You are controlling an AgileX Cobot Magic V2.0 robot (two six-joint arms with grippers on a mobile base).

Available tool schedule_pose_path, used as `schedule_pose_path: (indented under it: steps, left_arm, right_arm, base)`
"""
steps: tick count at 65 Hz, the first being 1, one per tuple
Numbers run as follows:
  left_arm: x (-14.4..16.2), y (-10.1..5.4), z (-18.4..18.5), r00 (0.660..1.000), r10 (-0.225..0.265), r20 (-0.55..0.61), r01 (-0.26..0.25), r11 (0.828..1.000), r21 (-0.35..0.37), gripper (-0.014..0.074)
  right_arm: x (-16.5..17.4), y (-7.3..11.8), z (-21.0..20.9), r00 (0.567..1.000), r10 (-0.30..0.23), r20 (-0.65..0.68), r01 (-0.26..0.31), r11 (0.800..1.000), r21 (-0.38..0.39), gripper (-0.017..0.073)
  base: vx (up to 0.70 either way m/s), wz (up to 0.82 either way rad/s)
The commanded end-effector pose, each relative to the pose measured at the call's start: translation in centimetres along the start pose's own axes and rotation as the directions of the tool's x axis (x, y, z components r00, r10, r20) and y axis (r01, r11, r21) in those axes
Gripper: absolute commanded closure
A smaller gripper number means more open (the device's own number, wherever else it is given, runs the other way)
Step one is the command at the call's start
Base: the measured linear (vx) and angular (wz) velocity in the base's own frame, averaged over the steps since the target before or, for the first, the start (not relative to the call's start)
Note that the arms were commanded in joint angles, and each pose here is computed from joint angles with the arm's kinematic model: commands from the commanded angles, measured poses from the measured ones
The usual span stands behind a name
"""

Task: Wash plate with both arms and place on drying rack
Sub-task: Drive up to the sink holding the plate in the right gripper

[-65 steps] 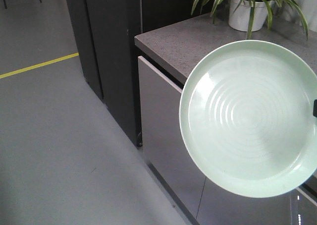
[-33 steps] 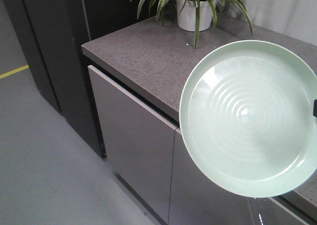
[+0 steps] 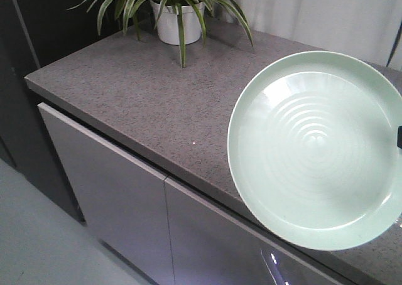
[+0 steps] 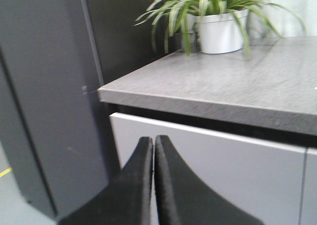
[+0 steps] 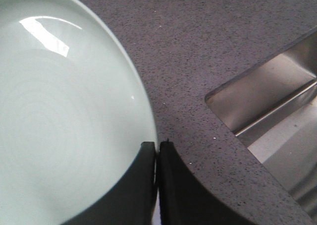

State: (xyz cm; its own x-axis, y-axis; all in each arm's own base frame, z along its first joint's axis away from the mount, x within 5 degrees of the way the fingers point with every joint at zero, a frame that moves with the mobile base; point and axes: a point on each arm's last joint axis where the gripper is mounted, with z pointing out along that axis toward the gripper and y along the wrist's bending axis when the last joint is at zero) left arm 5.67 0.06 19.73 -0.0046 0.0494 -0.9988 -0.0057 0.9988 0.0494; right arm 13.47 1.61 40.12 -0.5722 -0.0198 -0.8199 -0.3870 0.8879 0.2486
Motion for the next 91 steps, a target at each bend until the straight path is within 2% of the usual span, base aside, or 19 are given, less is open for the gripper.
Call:
schedule_pose_path:
  steps: [1, 91]
  left_arm:
    - [-0.18, -0.09, -0.06, 0.997, -0.01, 0.073, 0.009, 1.0, 0.01, 0.0599]
    - [-0.18, -0.09, -0.06, 0.997, -0.01, 0.073, 0.009, 1.0, 0.01, 0.0599]
  right_arm:
    - [-1.06, 0.42, -0.56, 0.996, 0.0, 0.085, 0.001, 1.0, -0.005, 0.057]
    - [-1.06, 0.42, -0.56, 0.996, 0.0, 0.085, 0.001, 1.0, -0.005, 0.057]
  base:
    - [0.08, -0.33]
    - [0.08, -0.32]
